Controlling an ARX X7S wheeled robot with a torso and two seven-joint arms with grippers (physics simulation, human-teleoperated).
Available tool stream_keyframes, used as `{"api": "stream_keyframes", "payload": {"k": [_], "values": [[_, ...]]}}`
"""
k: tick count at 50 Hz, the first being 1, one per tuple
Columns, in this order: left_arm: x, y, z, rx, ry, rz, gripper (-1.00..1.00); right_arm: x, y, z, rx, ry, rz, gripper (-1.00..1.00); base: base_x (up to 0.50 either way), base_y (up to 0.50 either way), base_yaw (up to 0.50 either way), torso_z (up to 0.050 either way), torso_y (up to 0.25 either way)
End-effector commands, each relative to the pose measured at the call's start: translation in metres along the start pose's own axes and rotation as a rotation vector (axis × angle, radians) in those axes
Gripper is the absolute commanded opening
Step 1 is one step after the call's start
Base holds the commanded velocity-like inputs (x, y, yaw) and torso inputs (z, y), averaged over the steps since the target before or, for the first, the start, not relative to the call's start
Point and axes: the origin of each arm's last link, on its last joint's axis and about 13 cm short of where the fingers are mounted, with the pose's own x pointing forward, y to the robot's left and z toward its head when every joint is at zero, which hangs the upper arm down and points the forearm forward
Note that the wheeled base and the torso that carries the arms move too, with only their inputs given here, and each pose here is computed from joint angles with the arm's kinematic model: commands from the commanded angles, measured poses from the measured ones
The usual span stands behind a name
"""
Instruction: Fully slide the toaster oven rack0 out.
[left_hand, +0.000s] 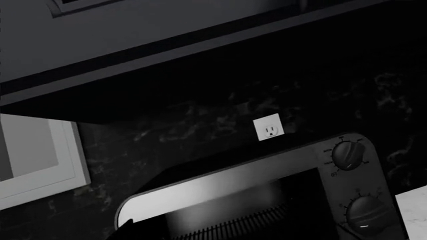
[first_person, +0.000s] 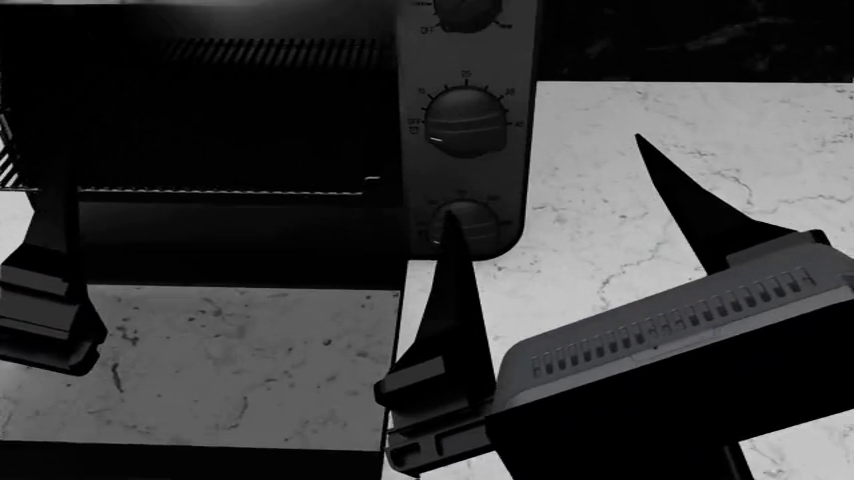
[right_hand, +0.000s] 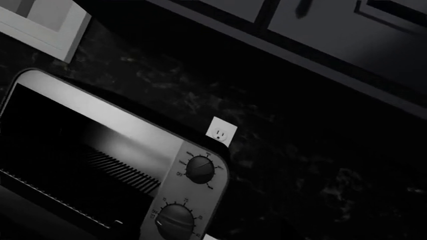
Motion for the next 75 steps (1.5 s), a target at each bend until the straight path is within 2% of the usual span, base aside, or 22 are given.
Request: {"api": "stream_keyframes", "payload": {"k": [1, 2, 3, 5, 7, 9, 14, 15, 16, 19, 28, 32, 35, 38, 45, 51, 54, 55, 60, 69, 73, 75], "values": [[-0.002, 0.0, -0.006, -0.065, -0.008, 0.027, 1.0, 0.006, -0.003, 0.007, 0.07, -0.032, -0.025, 1.0, 0.39, 0.0, 0.0, 0.0, 0.0], [-0.003, 0.0, -0.006, -0.057, -0.011, 0.028, 1.0, 0.006, -0.003, 0.007, 0.076, -0.033, -0.023, 1.0, 0.26, 0.0, 0.0, 0.0, 0.0], [-0.005, -0.002, -0.005, -0.01, 0.001, 0.036, 1.0, 0.006, -0.004, 0.007, 0.11, -0.04, -0.012, 1.0, 0.0, 0.0, 0.0, 0.0, 0.0], [-0.008, -0.003, -0.001, 0.058, 0.014, 0.052, 1.0, 0.004, -0.005, 0.009, 0.082, -0.062, -0.024, 1.0, 0.0, 0.0, 0.0, 0.0, 0.0], [-0.013, -0.006, 0.0, 0.129, 0.024, 0.039, 1.0, 0.004, -0.007, 0.009, 0.093, -0.063, -0.032, 1.0, 0.0, 0.0, 0.0, 0.0, 0.0], [-0.022, -0.008, 0.002, 0.229, 0.053, 0.023, 1.0, 0.005, -0.009, 0.009, 0.089, -0.061, -0.038, 1.0, 0.0, 0.0, 0.0, 0.0, 0.0], [-0.019, -0.007, -0.001, 0.307, 0.095, 0.013, 1.0, 0.006, -0.009, 0.006, 0.091, -0.053, -0.034, 1.0, 0.0, 0.0, 0.0, 0.0, 0.0], [-0.02, -0.008, -0.002, 0.347, 0.102, 0.002, 1.0, 0.006, -0.009, 0.006, 0.097, -0.053, -0.035, 1.0, 0.0, 0.0, 0.0, 0.0, 0.0], [-0.02, -0.008, -0.003, 0.339, 0.108, -0.01, 1.0, 0.006, -0.01, 0.006, 0.098, -0.051, -0.037, 1.0, 0.0, 0.0, 0.0, 0.0, 0.0], [-0.018, -0.009, -0.002, 0.393, 0.108, -0.017, 1.0, 0.006, -0.01, 0.006, 0.104, -0.049, -0.034, 1.0, 0.0, 0.0, 0.0, 0.0, 0.0], [0.012, -0.004, 0.003, 0.574, 0.126, -0.048, 1.0, 0.004, -0.006, 0.006, 0.117, -0.054, -0.014, 1.0, 0.0, 0.0, 0.0, 0.0, 0.0], [0.023, -0.01, 0.002, 0.686, 0.158, -0.124, 1.0, 0.003, -0.006, 0.006, 0.126, -0.061, -0.009, 1.0, 0.0, 0.0, 0.0, 0.0, 0.0], [0.028, -0.012, 0.005, 0.72, 0.162, -0.146, 1.0, 0.003, -0.005, 0.005, 0.134, -0.064, -0.005, 1.0, 0.0, 0.0, 0.0, 0.0, 0.0], [0.031, -0.018, 0.003, 0.787, 0.188, -0.203, 1.0, 0.001, -0.007, 0.006, 0.144, -0.071, -0.009, 1.0, 0.0, 0.0, 0.0, 0.0, 0.0], [0.014, -0.023, 0.007, 0.827, 0.205, -0.252, 1.0, 0.001, -0.009, 0.002, 0.165, -0.074, -0.016, 1.0, 0.0, 0.0, 0.0, 0.0, 0.0], [0.023, -0.026, 0.011, 0.903, 0.217, -0.293, 1.0, -0.001, -0.008, 0.003, 0.181, -0.082, -0.014, 1.0, 0.0, 0.0, 0.0, 0.0, 0.0], [0.032, -0.025, 0.012, 0.916, 0.214, -0.285, 1.0, -0.001, -0.007, 0.004, 0.185, -0.084, -0.006, 1.0, 0.0, 0.0, 0.0, 0.0, 0.0], [0.037, -0.024, 0.012, 0.945, 0.212, -0.273, 1.0, -0.001, -0.006, 0.003, 0.187, -0.085, -0.002, 1.0, 0.0, 0.0, 0.0, 0.0, 0.0], [0.051, -0.021, 0.009, 0.959, 0.241, -0.274, 1.0, -0.002, -0.007, 0.002, 0.194, -0.088, -0.009, 1.0, 0.0, 0.0, 0.0, 0.0, 0.0], [0.068, -0.025, -0.014, 0.979, 0.333, -0.337, 1.0, -0.003, -0.01, 0.005, 0.216, -0.104, -0.016, 1.0, 0.0, 0.0, 0.0, 0.0, 0.0], [0.075, -0.028, -0.025, 0.96, 0.402, -0.395, 1.0, -0.002, -0.013, 0.01, 0.23, -0.12, -0.03, 1.0, 0.0, 0.0, 0.0, 0.0, 0.0], [0.077, -0.03, -0.029, 0.984, 0.416, -0.411, 1.0, -0.002, -0.013, 0.013, 0.237, -0.13, -0.033, 1.0, 0.0, 0.0, 0.0, 0.0, 0.0]]}}
